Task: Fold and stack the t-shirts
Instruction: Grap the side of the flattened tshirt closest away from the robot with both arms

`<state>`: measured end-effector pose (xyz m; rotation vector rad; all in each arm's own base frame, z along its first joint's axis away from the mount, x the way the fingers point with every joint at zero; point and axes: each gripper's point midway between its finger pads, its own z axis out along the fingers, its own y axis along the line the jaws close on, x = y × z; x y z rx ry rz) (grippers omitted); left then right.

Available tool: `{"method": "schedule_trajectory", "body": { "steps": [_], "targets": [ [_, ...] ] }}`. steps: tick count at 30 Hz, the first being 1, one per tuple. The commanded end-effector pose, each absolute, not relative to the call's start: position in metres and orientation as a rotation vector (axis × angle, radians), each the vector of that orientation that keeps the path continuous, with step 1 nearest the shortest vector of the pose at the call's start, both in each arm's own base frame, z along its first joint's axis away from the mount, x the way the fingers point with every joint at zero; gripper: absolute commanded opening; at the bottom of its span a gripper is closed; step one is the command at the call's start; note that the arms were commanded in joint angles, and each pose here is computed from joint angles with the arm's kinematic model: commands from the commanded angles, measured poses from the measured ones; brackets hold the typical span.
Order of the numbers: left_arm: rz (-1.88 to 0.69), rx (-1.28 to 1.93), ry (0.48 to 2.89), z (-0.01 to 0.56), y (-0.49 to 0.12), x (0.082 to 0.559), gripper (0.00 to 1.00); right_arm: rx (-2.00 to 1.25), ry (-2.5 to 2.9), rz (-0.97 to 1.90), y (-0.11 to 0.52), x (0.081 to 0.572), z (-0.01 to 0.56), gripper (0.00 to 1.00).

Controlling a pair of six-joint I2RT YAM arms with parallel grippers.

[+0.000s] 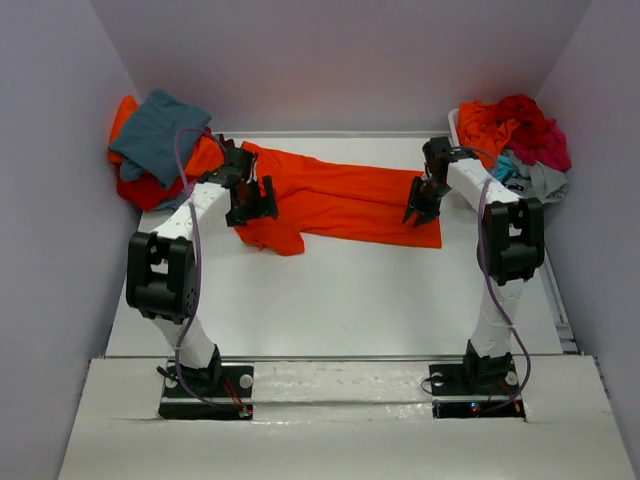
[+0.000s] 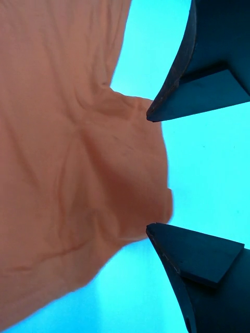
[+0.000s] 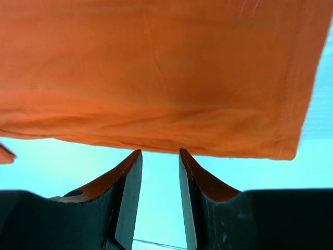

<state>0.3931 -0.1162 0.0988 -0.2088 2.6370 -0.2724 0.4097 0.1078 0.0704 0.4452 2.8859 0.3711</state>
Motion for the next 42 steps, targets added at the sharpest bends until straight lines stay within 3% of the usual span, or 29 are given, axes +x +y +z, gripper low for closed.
{"method": "schedule_trajectory", "body": {
  "steps": [1,16,30,42],
  "targets": [
    [-0.279,-0.253,2.492,0.144,-0.108,0.375,0.9,0.367,2.783,0.437,0.123,0.411,0.1,0.4],
    [-0.418,-0.391,2.532,0.099,-0.108,0.293,0.89,0.343,2.84,0.434,0.133,0.394,0.084,0.4],
    [-0.561,-0.39,2.439,0.081,-0.126,0.31,0.88,0.344,2.86,0.416,0.131,0.392,0.076,0.39],
    [-0.623,-0.469,2.397,0.069,-0.1,0.326,0.87,0.337,2.866,0.41,0.131,0.393,0.073,0.39]
  ]
}}
